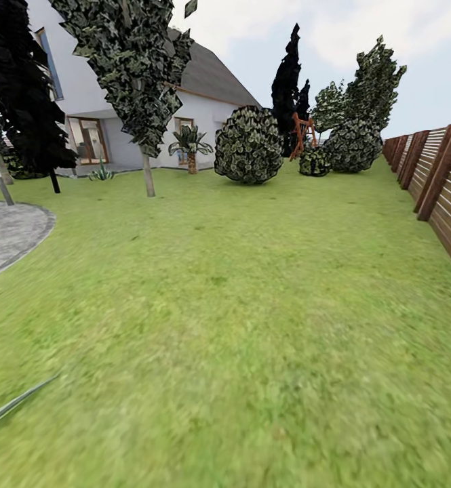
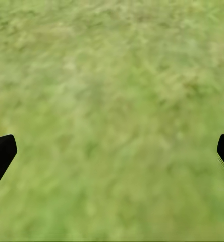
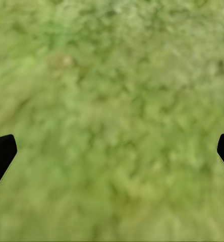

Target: Pick up the pesticide atomizer in the garden and spray insectifuge to fully cover both potted plants in the garden.

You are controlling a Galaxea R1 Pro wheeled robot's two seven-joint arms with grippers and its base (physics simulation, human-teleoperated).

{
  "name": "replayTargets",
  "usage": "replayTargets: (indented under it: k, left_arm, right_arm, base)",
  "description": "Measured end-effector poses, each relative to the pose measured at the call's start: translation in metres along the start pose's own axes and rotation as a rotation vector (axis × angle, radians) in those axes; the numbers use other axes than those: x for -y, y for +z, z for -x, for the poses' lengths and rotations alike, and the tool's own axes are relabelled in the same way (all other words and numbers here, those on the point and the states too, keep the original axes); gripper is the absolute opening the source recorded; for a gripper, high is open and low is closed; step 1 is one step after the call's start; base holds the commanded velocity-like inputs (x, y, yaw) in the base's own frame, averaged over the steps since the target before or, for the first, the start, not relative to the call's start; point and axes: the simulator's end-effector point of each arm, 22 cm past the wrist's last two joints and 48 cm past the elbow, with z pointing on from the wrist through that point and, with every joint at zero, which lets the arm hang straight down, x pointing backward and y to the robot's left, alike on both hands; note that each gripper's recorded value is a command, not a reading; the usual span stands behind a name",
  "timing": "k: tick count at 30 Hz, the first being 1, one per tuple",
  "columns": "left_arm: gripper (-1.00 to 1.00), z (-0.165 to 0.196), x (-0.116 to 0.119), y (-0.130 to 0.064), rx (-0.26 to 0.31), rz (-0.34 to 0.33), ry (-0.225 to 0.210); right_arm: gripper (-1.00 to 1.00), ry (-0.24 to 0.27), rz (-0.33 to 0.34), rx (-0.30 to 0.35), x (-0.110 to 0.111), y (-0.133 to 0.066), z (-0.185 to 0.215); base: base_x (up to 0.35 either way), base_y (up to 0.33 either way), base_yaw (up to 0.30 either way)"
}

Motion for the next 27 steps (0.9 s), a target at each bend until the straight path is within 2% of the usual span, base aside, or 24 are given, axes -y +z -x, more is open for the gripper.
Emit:
replayTargets:
  k: [9, 27]
  left_arm:
    - [1.0, 0.0002, 0.0, 0.0003, 0.0, 0.0, 0.0]
    - [1.0, 0.0, 0.0, 0.0002, -0.001, 0.0, 0.0]
  right_arm:
    - [1.0, 0.0, 0.0, 0.0, 0.0, 0.0, 0.0]
    - [1.0, 0.0, 0.0, 0.0, -0.0001, 0.0, 0.0001]
  base:
    - [0.339, -0.072, 0.027]
    - [0.339, -0.117, 0.135]
